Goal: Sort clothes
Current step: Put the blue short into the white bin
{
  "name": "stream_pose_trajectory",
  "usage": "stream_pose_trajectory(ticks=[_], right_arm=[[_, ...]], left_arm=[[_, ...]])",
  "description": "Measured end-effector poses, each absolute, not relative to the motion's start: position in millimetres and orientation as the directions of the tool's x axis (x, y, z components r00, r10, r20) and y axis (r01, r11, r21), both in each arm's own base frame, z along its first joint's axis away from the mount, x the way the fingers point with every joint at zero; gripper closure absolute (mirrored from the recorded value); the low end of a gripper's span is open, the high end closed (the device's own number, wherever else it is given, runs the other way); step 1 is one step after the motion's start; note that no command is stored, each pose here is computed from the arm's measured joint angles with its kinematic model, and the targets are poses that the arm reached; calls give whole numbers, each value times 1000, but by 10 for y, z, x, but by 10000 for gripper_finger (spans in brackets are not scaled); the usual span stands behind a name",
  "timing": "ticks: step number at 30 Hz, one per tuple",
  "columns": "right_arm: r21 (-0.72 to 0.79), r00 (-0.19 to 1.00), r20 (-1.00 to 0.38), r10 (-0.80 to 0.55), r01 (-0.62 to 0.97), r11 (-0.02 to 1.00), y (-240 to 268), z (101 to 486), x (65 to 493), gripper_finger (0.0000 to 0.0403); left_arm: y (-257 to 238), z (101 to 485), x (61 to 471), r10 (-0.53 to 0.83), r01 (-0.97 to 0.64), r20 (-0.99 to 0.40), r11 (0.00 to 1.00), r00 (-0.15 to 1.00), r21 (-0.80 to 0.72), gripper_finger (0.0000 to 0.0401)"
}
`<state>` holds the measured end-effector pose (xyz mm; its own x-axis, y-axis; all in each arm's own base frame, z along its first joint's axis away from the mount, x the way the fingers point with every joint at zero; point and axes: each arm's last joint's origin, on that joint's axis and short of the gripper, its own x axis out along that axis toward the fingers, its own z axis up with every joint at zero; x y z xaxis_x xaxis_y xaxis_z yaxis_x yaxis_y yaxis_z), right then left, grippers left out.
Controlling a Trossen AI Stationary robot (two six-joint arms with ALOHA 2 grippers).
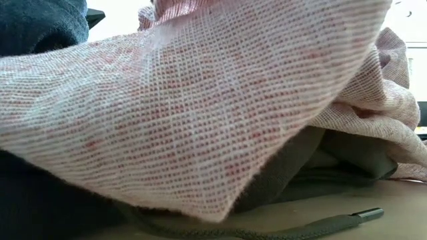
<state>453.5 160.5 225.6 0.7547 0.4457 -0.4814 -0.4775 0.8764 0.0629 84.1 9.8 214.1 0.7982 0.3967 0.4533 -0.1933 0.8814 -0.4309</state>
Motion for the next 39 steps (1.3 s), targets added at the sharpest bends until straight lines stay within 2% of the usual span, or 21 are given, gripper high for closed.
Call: stream_pose_trajectory(ticks=[6,10,13,17,20,23,25,29,35,39], right_arm=[[58,675,-544,499,-563,825,1710,2032,4756,221],[31,644,-618,451,-553,832,1776,1884,4888,221],[33,579,-699,421,-561,827,1788,1684,4941,221],[11,552,-727,409,-586,810,1789,1569,4974,229],[-6,548,-734,400,-595,804,1790,1522,4976,268],[-23,557,-740,376,-580,815,1786,1539,4977,344],[-35,563,-742,363,-573,819,1785,1599,4987,385],[-106,596,-750,287,-537,837,1825,1877,5012,386],[-297,671,-735,101,-452,841,1856,2561,4949,396],[-406,741,-671,-7,-359,840,1753,3039,4662,398]], left_arm=[[99,2140,841,397,-194,453,881,798,-431,393],[99,2140,841,398,-194,453,881,798,-431,393],[99,2141,841,397,-194,453,881,798,-431,393],[99,2140,841,398,-195,453,881,798,-431,393],[99,2140,841,398,-195,452,881,798,-431,393],[99,2140,842,398,-195,452,881,798,-431,393],[99,2140,841,398,-195,453,881,798,-431,393],[99,2140,841,398,-195,452,881,798,-431,393],[99,2140,841,398,-195,453,881,798,-431,393],[98,2143,840,396,-189,455,881,798,-434,393]])
